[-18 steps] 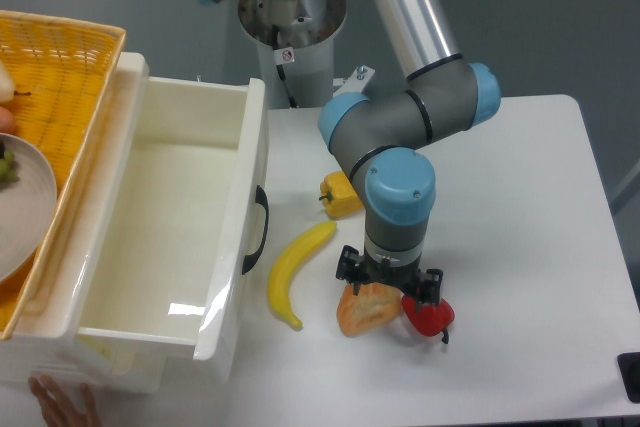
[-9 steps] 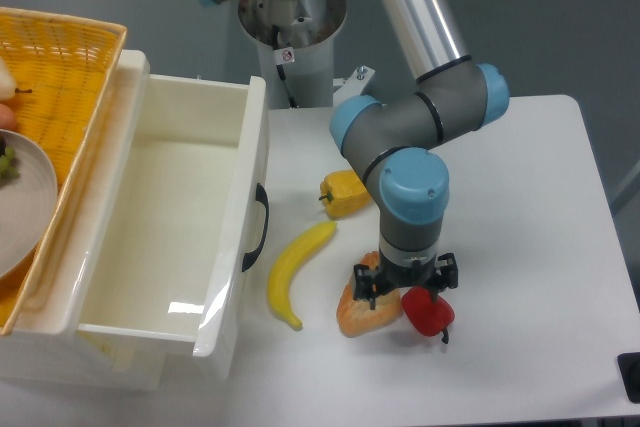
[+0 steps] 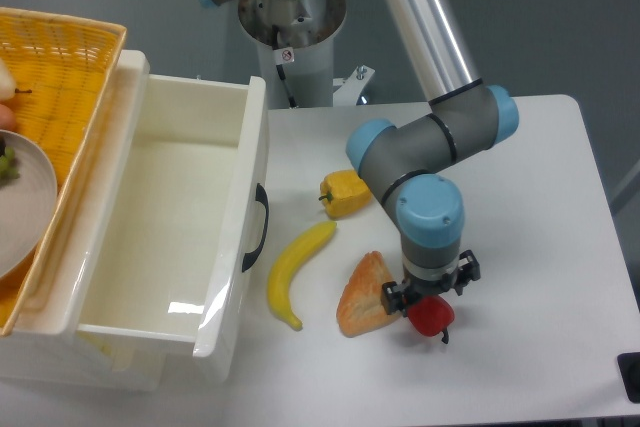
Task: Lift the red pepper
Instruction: 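Lower the open gripper over the red bell pepper, then adjust the gripper around the red pepper and close on it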
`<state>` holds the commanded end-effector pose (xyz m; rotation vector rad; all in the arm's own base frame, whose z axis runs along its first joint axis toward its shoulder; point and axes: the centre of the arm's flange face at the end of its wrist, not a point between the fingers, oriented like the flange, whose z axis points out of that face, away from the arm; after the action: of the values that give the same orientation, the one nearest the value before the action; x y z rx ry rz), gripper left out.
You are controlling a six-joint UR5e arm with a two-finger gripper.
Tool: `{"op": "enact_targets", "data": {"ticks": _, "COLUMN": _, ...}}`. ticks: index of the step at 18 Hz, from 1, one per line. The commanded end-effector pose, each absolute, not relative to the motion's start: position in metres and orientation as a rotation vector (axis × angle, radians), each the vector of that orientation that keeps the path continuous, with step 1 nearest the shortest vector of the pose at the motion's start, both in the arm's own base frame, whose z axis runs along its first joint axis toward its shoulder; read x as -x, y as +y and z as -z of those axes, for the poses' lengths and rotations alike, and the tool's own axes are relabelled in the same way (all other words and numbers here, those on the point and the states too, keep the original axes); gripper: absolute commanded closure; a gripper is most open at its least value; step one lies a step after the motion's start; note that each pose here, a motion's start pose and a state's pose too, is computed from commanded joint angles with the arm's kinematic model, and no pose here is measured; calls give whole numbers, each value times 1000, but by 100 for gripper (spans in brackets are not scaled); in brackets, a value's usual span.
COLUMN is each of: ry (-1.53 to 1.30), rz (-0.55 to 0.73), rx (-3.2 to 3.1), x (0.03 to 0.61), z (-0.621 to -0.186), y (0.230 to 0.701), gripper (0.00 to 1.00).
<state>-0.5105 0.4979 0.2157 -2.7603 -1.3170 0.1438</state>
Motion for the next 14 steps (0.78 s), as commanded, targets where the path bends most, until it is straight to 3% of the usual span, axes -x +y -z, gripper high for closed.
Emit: {"op": "enact_targets", "data": {"ticks": 14, "ry": -1360, "rz": -84, "rx": 2704, "x": 511, "z": -216, "y": 503, "gripper": 0}}
